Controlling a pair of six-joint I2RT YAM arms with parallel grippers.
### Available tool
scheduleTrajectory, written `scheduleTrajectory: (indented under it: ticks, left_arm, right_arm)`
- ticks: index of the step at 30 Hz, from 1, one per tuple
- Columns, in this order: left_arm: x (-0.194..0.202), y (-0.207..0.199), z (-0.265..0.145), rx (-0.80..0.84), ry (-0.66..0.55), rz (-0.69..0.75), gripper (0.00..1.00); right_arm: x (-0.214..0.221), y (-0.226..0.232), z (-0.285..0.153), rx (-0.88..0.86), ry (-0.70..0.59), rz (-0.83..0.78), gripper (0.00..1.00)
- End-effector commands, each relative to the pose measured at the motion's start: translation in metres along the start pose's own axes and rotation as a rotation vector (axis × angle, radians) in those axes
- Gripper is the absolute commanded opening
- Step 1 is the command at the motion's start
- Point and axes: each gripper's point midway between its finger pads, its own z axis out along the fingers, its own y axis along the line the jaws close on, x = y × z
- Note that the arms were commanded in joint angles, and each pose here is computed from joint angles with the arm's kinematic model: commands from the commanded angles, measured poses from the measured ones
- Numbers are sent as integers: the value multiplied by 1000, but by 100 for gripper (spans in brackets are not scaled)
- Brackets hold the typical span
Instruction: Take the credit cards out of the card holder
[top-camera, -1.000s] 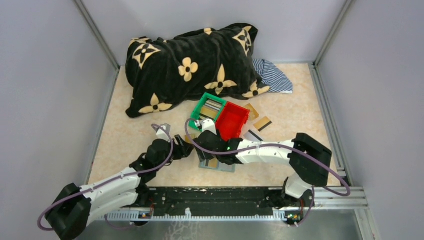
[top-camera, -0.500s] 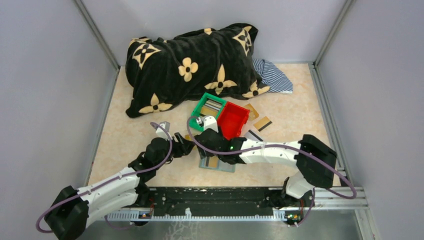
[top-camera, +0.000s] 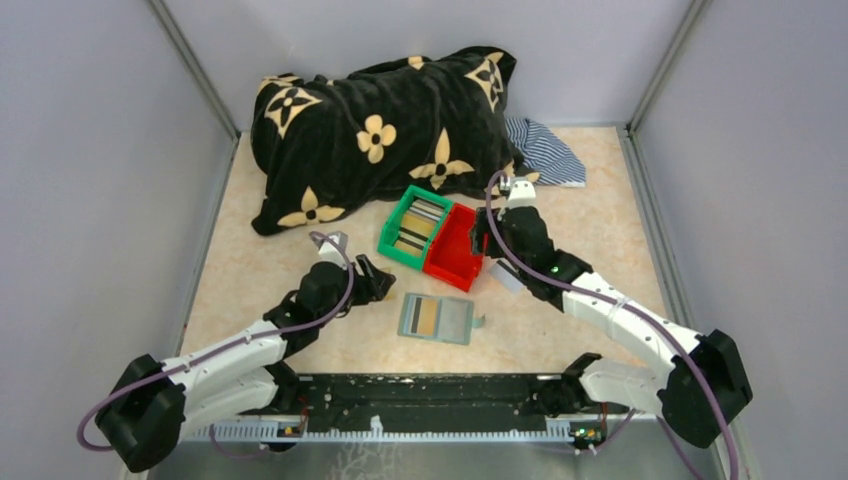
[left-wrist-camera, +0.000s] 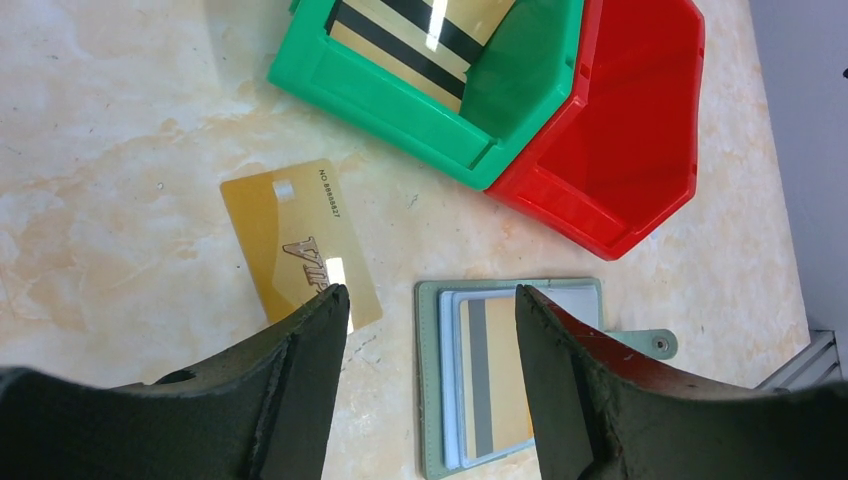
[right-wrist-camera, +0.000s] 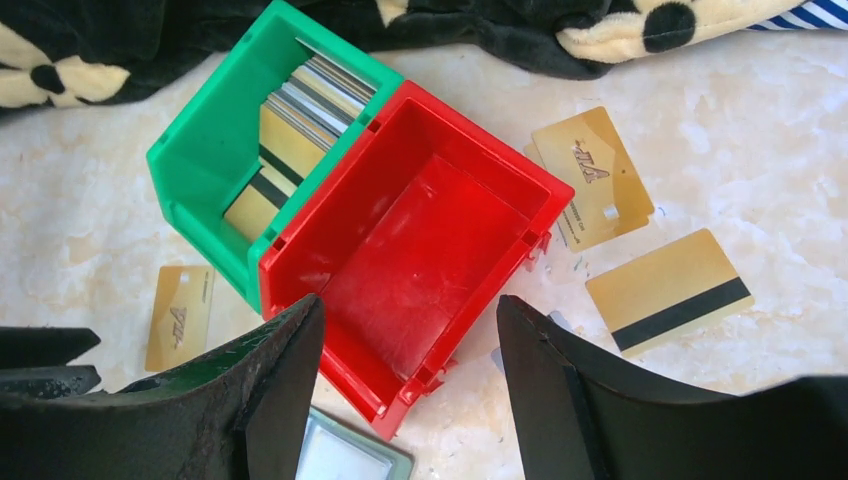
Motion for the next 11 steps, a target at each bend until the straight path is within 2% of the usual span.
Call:
scheduleTrajectory:
  ticks: [1,11]
  left_arm:
    - [-16,-9,4,7,-36,11,68]
    - [-19,-12,4,15,-37,29,68]
  right_arm:
    - [-6,-2,4,-30,-24,-29,64]
    - [1,-10,9,-27,-1,-15,64]
